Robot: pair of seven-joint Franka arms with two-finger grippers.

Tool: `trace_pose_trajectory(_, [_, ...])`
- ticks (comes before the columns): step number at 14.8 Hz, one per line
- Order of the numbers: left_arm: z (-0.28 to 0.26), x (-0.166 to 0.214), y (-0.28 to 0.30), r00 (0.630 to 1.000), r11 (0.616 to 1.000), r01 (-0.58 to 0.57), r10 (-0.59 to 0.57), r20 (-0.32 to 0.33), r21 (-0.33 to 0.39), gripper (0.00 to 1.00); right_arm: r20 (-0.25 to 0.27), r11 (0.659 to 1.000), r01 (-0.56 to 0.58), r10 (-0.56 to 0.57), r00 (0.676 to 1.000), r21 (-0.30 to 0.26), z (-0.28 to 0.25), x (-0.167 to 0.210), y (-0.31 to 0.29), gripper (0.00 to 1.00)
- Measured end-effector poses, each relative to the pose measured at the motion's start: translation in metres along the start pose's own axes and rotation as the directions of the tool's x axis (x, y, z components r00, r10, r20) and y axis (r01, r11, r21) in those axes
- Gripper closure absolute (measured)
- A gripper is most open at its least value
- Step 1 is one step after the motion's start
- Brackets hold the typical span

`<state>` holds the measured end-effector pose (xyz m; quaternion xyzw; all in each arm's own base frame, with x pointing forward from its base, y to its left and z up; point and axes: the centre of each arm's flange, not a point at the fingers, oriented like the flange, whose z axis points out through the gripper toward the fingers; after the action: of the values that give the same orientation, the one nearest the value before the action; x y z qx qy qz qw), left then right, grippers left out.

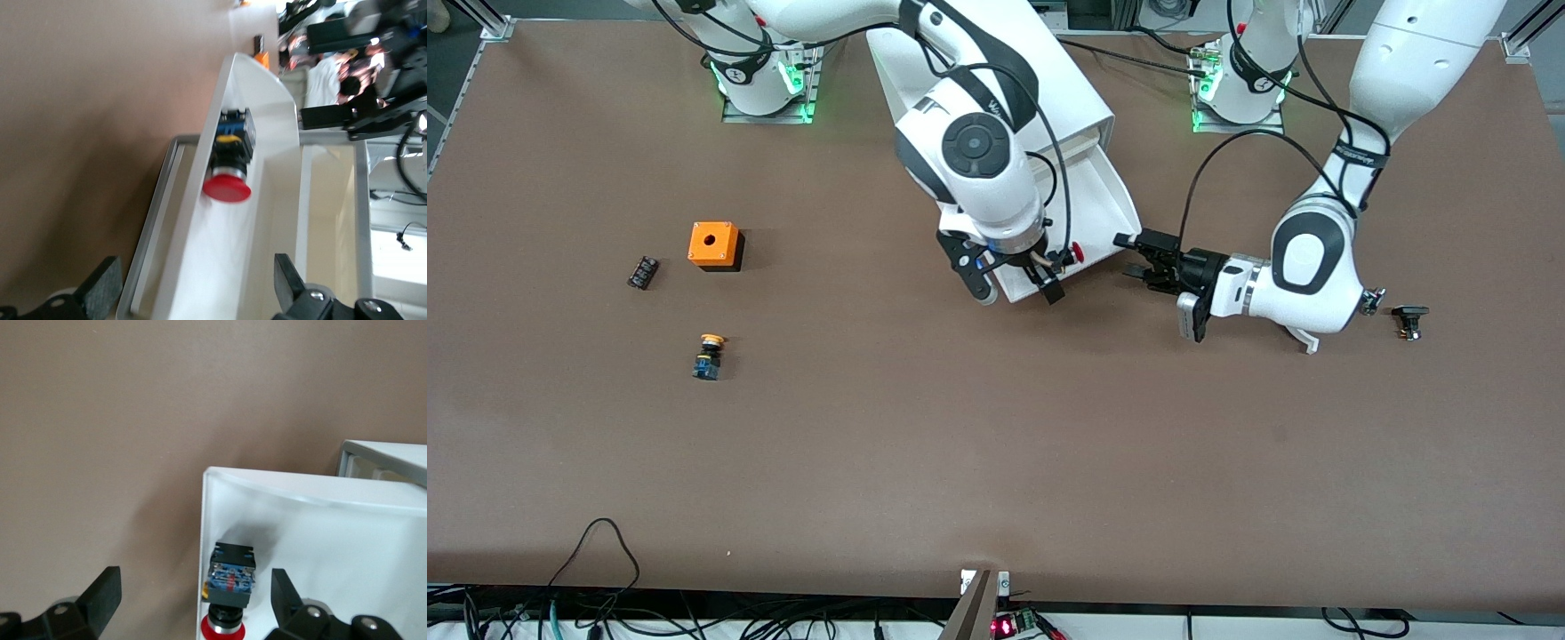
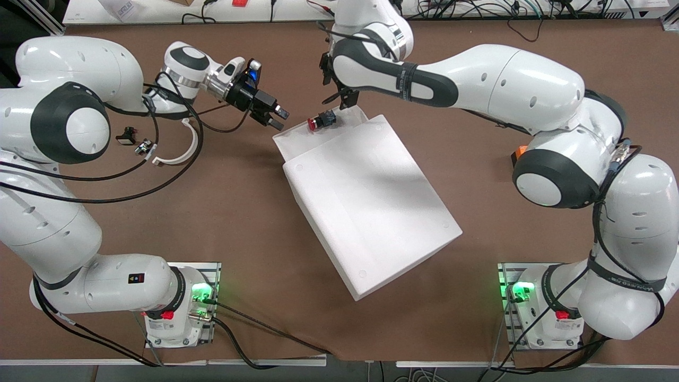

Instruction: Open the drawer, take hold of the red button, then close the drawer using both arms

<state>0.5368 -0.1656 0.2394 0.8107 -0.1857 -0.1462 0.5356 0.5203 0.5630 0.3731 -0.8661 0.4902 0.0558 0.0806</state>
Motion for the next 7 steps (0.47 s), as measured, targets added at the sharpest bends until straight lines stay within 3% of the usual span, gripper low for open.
trace_pose_trajectory(4, [-0.041,0.006,0.043,0.985,0.986,0.094,-0.112,0.129,0.140,0.00,-0.037,1.000,0.003,-0.004,0.999,-0.025,0.033,-0.017,0.008,0.00])
trace_pose_trajectory(7, [-0.069,0.009,0.076,0.950,0.939,0.176,-0.240,0.199,0.294,0.00,-0.042,0.999,0.004,-0.006,0.999,-0.036,0.048,-0.021,0.010,0.01])
